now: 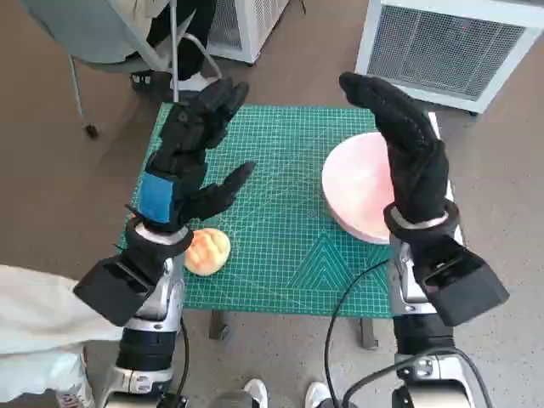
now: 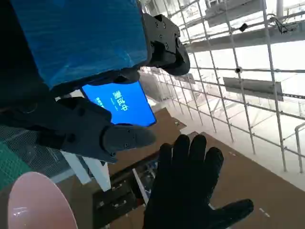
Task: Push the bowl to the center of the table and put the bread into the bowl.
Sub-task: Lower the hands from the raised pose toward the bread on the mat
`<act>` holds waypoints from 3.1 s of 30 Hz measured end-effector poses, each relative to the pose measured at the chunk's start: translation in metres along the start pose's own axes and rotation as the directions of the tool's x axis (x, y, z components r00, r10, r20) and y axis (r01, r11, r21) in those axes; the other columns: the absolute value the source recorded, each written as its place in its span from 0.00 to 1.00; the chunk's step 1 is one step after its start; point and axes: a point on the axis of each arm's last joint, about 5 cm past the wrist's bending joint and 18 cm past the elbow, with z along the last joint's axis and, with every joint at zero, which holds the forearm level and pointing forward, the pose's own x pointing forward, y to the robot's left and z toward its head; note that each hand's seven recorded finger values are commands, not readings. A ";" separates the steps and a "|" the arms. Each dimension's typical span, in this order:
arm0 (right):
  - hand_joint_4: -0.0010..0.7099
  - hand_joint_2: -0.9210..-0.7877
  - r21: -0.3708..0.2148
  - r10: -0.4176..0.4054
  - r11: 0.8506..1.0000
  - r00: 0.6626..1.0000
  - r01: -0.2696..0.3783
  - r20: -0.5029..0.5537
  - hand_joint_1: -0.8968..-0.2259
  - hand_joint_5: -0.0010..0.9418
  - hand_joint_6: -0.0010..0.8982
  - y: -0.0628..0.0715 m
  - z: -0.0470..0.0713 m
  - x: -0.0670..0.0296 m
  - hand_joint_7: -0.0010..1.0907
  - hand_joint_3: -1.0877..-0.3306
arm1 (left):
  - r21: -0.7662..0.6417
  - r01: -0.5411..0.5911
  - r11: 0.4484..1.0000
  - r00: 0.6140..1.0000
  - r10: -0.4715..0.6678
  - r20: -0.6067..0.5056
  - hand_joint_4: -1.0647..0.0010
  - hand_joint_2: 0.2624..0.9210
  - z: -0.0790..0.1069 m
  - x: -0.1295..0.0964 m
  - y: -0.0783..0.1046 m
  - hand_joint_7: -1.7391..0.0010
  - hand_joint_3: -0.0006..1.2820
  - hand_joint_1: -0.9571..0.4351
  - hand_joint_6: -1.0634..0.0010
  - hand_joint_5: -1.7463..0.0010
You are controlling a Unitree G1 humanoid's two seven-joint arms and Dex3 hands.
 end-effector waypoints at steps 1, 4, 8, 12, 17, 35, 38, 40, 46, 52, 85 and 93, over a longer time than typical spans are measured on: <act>0.40 0.00 0.000 0.000 1.000 1.000 0.000 0.000 0.51 0.13 0.00 0.000 0.000 -0.0001 0.68 0.37 | 0.000 0.000 1.000 1.000 0.000 0.000 0.62 1.00 0.000 0.000 0.000 0.72 0.28 0.46 0.79 1.00; 0.40 0.00 0.000 -0.001 1.000 1.000 0.001 0.001 0.51 0.13 0.00 0.000 0.000 -0.0008 0.69 0.37 | 0.000 0.000 1.000 1.000 0.000 0.000 0.63 1.00 0.000 0.000 0.000 0.72 0.28 0.46 0.79 1.00; 0.40 0.00 0.000 -0.001 1.000 1.000 0.001 -0.006 0.51 0.13 0.00 0.000 -0.001 -0.0024 0.69 0.37 | 0.000 0.000 1.000 1.000 0.000 0.000 0.63 1.00 0.000 0.000 0.000 0.72 0.28 0.46 0.79 1.00; 0.40 0.00 0.000 0.001 1.000 1.000 -0.001 -0.011 0.50 0.13 0.00 0.000 -0.002 -0.0036 0.69 0.38 | 0.000 0.001 1.000 1.000 -0.001 0.000 0.63 1.00 0.000 0.000 0.000 0.72 0.28 0.46 0.79 1.00; 0.40 0.00 0.000 0.001 1.000 1.000 -0.001 -0.012 0.51 0.13 0.00 0.000 -0.002 -0.0042 0.69 0.38 | 0.001 0.004 1.000 1.000 -0.004 0.000 0.64 1.00 0.000 0.000 0.000 0.72 0.28 0.46 0.80 1.00; 0.41 0.00 -0.097 -0.089 0.992 0.993 0.081 -0.081 0.51 0.13 0.00 -0.041 -0.008 -0.0241 0.68 0.37 | -0.015 0.002 1.000 1.000 -0.002 -0.004 0.67 1.00 -0.001 -0.002 0.000 0.72 0.28 0.47 0.81 1.00; 0.41 0.00 -0.145 -0.172 0.977 0.980 0.158 -0.094 0.52 0.13 0.00 -0.053 -0.008 -0.0298 0.70 0.34 | -0.016 -0.001 1.000 1.000 0.001 -0.008 0.67 1.00 -0.001 -0.004 0.000 0.72 0.27 0.47 0.81 1.00; 0.40 0.00 -0.175 -0.245 0.959 0.964 0.225 -0.100 0.54 0.14 0.00 -0.059 -0.009 -0.0328 0.71 0.33 | -0.017 -0.001 1.000 1.000 0.001 -0.009 0.67 1.00 -0.002 -0.004 0.000 0.72 0.27 0.47 0.81 1.00; 0.39 0.00 -0.266 -0.419 0.889 0.896 0.372 -0.146 0.57 0.15 0.00 -0.076 -0.015 -0.0446 0.74 0.34 | -0.024 -0.006 1.000 1.000 0.006 -0.011 0.67 1.00 -0.003 -0.004 -0.002 0.73 0.27 0.47 0.81 1.00; 0.38 0.00 -0.381 -0.532 0.819 0.816 0.429 -0.226 0.57 0.15 0.00 -0.091 -0.021 -0.0617 0.73 0.35 | -0.025 -0.015 1.000 1.000 0.014 -0.013 0.68 1.00 -0.003 -0.005 -0.003 0.73 0.28 0.47 0.81 1.00; 0.33 0.00 -0.354 -0.572 0.797 0.424 0.489 -0.702 0.71 0.05 0.06 -0.066 -0.057 -0.1105 0.55 0.36 | -0.002 -0.016 1.000 1.000 0.016 -0.015 0.68 1.00 -0.004 -0.006 -0.001 0.74 0.28 0.46 0.80 1.00; 0.37 0.00 -0.281 -0.535 0.791 0.391 0.544 -0.749 0.72 0.06 0.06 -0.052 -0.064 -0.1049 0.56 0.35 | 0.009 -0.012 1.000 1.000 0.013 -0.014 0.68 1.00 -0.003 -0.006 0.000 0.74 0.28 0.46 0.80 1.00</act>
